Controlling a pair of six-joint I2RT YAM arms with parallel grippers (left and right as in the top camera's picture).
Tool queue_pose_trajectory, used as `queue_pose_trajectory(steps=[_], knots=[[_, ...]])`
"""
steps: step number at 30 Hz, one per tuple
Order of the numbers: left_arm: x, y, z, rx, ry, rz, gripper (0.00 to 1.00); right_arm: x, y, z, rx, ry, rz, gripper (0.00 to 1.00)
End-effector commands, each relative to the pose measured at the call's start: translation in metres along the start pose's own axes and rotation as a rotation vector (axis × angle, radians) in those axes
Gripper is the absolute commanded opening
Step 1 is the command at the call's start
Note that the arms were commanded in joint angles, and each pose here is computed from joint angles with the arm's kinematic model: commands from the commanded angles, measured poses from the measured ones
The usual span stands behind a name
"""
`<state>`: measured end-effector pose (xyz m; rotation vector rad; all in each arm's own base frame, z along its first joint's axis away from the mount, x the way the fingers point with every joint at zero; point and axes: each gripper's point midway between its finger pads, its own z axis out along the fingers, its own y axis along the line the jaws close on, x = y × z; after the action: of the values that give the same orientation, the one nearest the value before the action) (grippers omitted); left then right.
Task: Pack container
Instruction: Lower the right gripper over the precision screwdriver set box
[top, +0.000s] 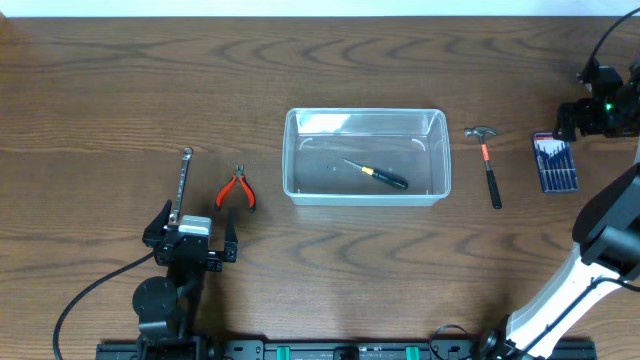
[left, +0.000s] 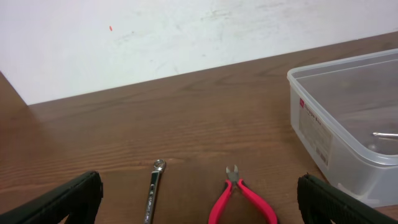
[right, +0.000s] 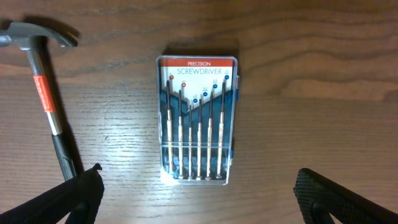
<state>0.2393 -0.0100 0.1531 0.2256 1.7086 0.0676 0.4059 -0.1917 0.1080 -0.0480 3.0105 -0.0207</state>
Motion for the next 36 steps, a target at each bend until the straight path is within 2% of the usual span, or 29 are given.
queue_pose_trajectory(steps=[1, 7, 36], knots=[[0.015, -0.001, 0.003, -0.003, 0.032, 0.004, 0.98, 0.003, 0.003, 0.011, -0.004, 0.039, 0.040, 0.99], [0.015, -0.001, 0.003, -0.003, 0.032, 0.004, 0.98, 0.015, 0.009, 0.028, -0.038, 0.111, 0.058, 0.99], [0.015, -0.001, 0.003, -0.003, 0.032, 0.004, 0.98, 0.024, 0.008, 0.085, -0.039, 0.228, 0.004, 0.99]])
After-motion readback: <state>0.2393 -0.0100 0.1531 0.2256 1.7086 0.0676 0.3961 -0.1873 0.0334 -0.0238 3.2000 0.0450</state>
